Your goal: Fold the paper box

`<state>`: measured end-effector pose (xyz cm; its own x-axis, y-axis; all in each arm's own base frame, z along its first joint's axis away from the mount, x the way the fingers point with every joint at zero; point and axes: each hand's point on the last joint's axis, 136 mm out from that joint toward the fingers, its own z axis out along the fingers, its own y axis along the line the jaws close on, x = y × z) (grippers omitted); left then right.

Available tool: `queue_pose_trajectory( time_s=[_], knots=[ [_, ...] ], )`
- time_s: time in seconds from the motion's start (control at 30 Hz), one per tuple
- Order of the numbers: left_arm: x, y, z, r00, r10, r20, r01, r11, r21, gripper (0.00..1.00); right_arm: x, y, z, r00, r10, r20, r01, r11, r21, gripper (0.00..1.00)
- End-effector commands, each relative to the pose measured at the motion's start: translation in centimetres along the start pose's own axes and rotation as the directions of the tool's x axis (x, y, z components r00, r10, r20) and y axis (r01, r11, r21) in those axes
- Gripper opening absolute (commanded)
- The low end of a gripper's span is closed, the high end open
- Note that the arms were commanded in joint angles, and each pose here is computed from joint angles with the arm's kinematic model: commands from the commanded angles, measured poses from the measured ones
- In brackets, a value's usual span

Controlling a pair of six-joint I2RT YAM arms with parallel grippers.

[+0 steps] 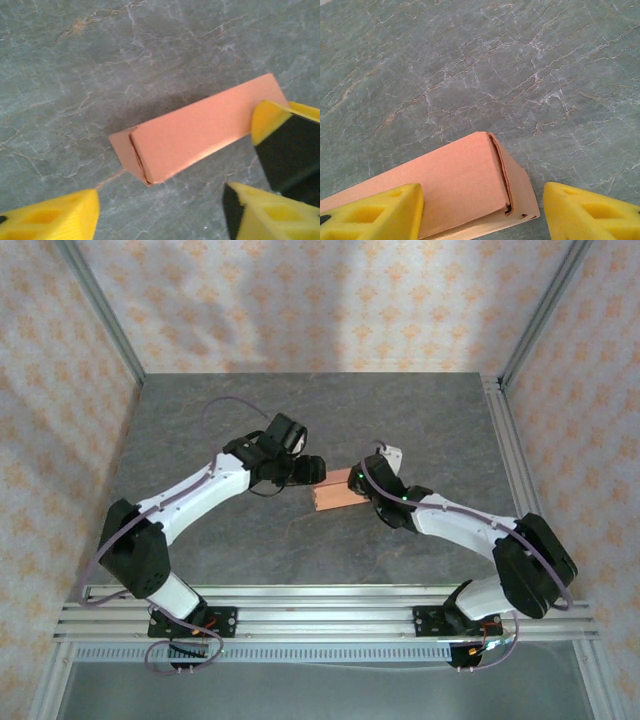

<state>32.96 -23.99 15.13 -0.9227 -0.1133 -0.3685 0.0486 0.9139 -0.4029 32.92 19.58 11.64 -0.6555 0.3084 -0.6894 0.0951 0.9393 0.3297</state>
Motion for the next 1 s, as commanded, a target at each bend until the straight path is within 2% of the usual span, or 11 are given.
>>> queue_pose_trajectory(
  time_s=[0.0, 0.13, 0.3, 0.5, 0.7, 0.77, 0.97],
  knots=[
    [0.5, 1.8, 1.6, 1.000, -0.025, -0.017, 0.024, 0.997, -0.073, 0.53, 2.0, -1.9, 0.1, 0.998, -0.031, -0.059, 0.033, 0.998, 0.045, 0.63],
    [1.8, 2.2, 2.9, 0.998, -0.034, -0.060, 0.030, 0.997, -0.069, 0.46, 2.1, -1.9, -0.2, 0.997, -0.041, -0.062, 0.043, 0.998, 0.035, 0.63],
    [3.9, 4.4, 4.9, 0.991, -0.059, -0.124, 0.043, 0.991, -0.126, 0.31, 1.3, -0.5, -0.6, 0.997, -0.059, -0.057, 0.057, 0.998, -0.022, 0.63],
    [4.4, 4.8, 5.3, 0.988, -0.055, -0.143, 0.036, 0.990, -0.135, 0.27, -1.7, 2.0, -1.8, 1.000, -0.010, 0.002, 0.010, 0.990, -0.139, 0.68],
    [4.4, 4.5, 5.3, 0.987, -0.045, -0.154, 0.024, 0.991, -0.131, 0.27, -2.9, 1.4, -1.3, 0.999, 0.035, -0.008, -0.036, 0.988, -0.148, 0.69],
    [4.3, 4.6, 5.2, 0.987, -0.039, -0.154, 0.017, 0.990, -0.138, 0.27, -2.2, 0.6, -0.8, 0.999, 0.035, -0.029, -0.038, 0.992, -0.123, 0.64],
    [4.4, 4.7, 5.2, 0.987, -0.042, -0.157, 0.020, 0.990, -0.138, 0.27, 0.6, -1.8, 0.8, 0.996, 0.035, -0.082, -0.040, 0.998, -0.056, 0.29]
  ],
)
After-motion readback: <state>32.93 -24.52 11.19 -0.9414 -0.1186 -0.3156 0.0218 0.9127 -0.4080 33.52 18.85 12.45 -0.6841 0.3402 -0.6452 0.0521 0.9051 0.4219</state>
